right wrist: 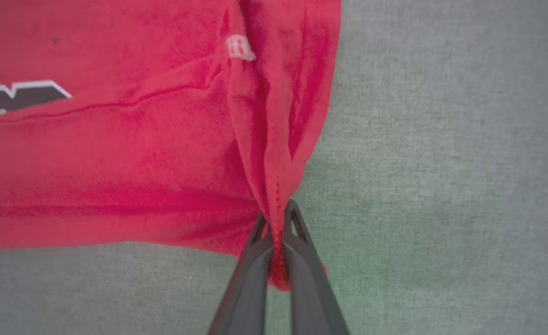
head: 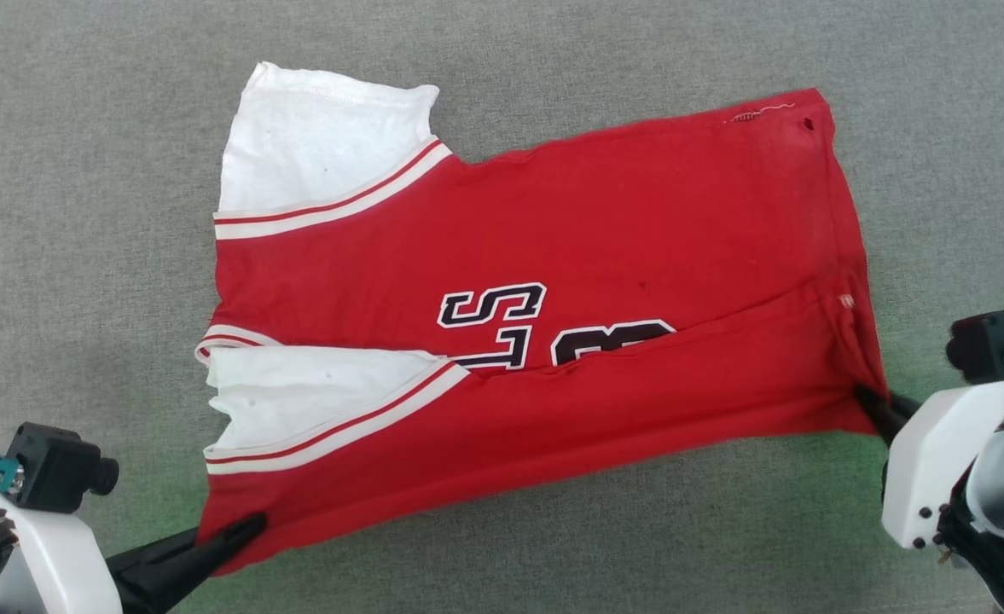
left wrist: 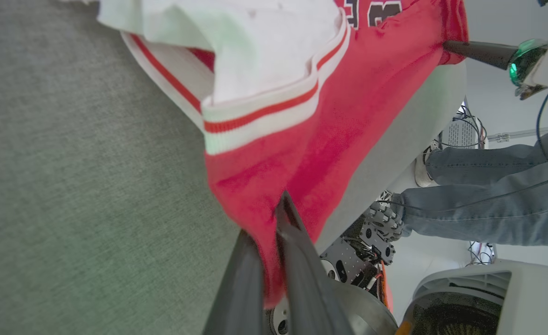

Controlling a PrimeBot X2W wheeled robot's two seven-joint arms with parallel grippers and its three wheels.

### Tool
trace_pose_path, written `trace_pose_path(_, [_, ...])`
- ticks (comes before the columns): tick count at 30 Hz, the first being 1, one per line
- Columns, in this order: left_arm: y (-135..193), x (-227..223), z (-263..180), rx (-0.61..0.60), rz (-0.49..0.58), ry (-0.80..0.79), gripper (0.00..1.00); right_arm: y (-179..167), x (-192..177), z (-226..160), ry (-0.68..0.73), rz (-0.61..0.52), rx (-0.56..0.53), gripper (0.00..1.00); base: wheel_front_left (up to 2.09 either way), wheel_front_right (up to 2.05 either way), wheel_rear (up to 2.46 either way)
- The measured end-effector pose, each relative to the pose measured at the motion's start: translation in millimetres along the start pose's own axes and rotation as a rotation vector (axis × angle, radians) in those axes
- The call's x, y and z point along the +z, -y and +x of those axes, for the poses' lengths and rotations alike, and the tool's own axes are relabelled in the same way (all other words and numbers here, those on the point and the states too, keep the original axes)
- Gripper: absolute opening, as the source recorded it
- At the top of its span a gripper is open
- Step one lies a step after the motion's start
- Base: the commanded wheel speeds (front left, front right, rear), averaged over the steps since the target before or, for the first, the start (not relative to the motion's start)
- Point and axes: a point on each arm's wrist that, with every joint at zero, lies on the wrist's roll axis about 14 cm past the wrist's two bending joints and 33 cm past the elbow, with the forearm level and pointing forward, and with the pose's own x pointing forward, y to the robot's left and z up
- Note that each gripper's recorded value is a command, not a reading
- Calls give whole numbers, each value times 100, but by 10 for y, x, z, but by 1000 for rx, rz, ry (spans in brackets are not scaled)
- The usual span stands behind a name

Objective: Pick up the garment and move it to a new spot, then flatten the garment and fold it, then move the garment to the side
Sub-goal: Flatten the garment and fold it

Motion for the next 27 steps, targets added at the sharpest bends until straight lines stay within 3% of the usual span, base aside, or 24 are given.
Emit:
trace_pose_path(1, [-18, -10, 1, 6, 12, 3, 20, 1, 47, -10, 27, 5, -2, 75, 0, 0, 0])
trace_pose_path(2, [-25, -20, 3, 9, 13, 6, 40, 8, 82, -17, 49, 7, -7, 100, 0, 0, 0])
trace_pose_path(3, [-30, -12, 5, 10, 14, 20, 73, 22, 118, -26, 73, 11, -14, 100, 0, 0, 0])
trace_pose_path(4, [-52, 9, 2, 17, 13, 39, 99, 38, 159, -38, 98, 13, -23, 100, 0, 0, 0])
trace_pose_path(13, [-461, 530, -177, 145, 75, 226, 100, 19, 788, -237, 480, -39, -87, 100, 0, 0, 0])
trace_pose_path(20, [-819, 1465, -300, 255, 167, 488, 100, -35, 1033, -368, 724, -91, -123, 100, 0, 0, 0])
trace_pose_path(27, [-1004, 2229, -43, 292, 251, 585, 100, 35, 1178, -473, 900, -33, -108, 100, 0, 0, 0])
